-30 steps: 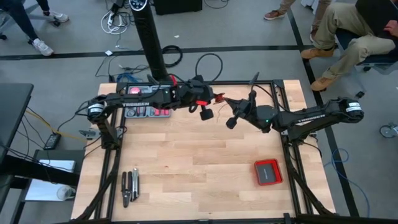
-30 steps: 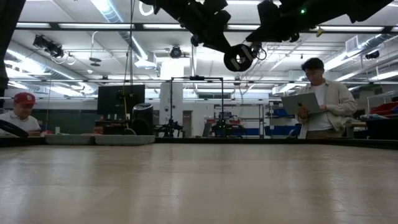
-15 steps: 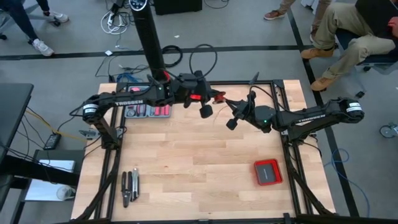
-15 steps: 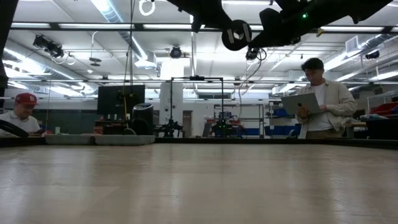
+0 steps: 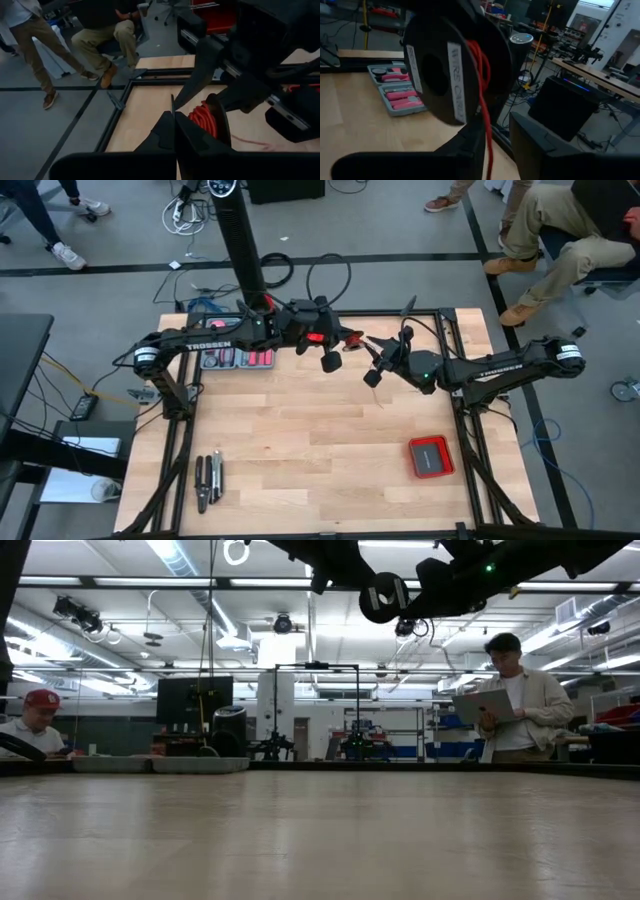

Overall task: Coil cords
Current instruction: Coil the red wire onto the spool

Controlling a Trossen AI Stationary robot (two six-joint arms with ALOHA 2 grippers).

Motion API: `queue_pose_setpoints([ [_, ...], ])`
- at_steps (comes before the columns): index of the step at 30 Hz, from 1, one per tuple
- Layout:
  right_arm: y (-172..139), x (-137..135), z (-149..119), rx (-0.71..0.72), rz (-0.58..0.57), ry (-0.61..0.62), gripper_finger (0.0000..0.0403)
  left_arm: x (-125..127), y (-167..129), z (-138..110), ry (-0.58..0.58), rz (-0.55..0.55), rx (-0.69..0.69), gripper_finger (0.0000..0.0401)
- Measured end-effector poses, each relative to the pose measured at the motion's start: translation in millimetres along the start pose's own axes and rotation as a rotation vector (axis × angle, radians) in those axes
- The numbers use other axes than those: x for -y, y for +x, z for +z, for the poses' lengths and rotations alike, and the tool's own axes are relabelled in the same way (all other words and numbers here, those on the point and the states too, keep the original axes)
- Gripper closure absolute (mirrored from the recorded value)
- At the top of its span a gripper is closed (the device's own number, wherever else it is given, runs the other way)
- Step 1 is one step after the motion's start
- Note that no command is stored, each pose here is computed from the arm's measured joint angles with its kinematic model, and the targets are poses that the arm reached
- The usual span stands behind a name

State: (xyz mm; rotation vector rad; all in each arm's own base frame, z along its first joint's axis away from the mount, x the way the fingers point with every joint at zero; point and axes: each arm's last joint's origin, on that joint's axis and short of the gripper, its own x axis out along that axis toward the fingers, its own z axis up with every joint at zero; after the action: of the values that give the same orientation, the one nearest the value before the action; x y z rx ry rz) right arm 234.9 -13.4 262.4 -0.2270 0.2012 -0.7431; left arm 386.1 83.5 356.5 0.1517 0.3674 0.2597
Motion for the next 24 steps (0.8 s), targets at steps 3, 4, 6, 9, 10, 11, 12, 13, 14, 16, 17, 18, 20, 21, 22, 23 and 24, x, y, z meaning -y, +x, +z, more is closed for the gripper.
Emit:
queue_pose_setpoints([
  [3,-1,0,-6,-0.025,-0.016,0.000,0.0314,0,0,-1,0.002,0.003,-0.010,0.0401],
  [4,-1,0,-9,-0.036,-0.016,0.003,0.0314,0,0,-1,0.003,0.007,-0.016,0.0401],
  [6,-2,0,-12,-0.049,-0.015,0.020,0.0316,0,0,-3,0.011,0.010,-0.030,0.0401],
  [9,-3,-3,-15,-0.062,0.002,0.032,0.0316,0,0,-3,0.015,0.012,-0.031,0.0401],
  [10,-4,-4,-16,-0.071,0.006,0.034,0.0315,-1,0,-3,0.014,0.013,-0.028,0.0401],
  [11,-5,-5,-17,-0.082,0.010,0.033,0.0315,-1,0,-3,0.014,0.015,-0.027,0.0401],
  [12,-6,-6,-19,-0.090,0.012,0.033,0.0315,-1,0,-2,0.014,0.016,-0.025,0.0401],
  [13,-7,-6,-19,-0.094,0.014,0.034,0.0315,-1,0,-2,0.015,0.019,-0.019,0.0401],
  [14,-8,-7,-19,-0.096,0.016,0.039,0.0316,-2,0,-1,0.018,0.023,-0.012,0.0401],
  [16,-9,-8,-20,-0.102,0.020,0.042,0.0316,-2,0,0,0.025,0.032,-0.006,0.0401],
  [17,-10,-8,-21,-0.108,0.017,0.040,0.0316,-2,0,0,0.025,0.035,-0.002,0.0401],
  [18,-11,-9,-21,-0.113,0.011,0.040,0.0316,-2,0,1,0.025,0.036,0.002,0.0401],
  [20,-13,-10,-23,-0.129,-0.001,0.039,0.0316,-2,0,1,0.024,0.038,0.009,0.0401],
  [21,-14,-10,-25,-0.139,-0.004,0.036,0.0316,-2,0,1,0.024,0.038,0.012,0.0401],
  [22,-15,-11,-26,-0.147,-0.001,0.036,0.0317,-2,0,2,0.024,0.039,0.014,0.0401],
  [23,-17,-11,-26,-0.155,0.003,0.040,0.0318,-2,0,2,0.024,0.039,0.015,0.0401],
  [24,-19,-11,-27,-0.161,0.006,0.047,0.0318,-2,0,2,0.024,0.036,0.022,0.0401],
])
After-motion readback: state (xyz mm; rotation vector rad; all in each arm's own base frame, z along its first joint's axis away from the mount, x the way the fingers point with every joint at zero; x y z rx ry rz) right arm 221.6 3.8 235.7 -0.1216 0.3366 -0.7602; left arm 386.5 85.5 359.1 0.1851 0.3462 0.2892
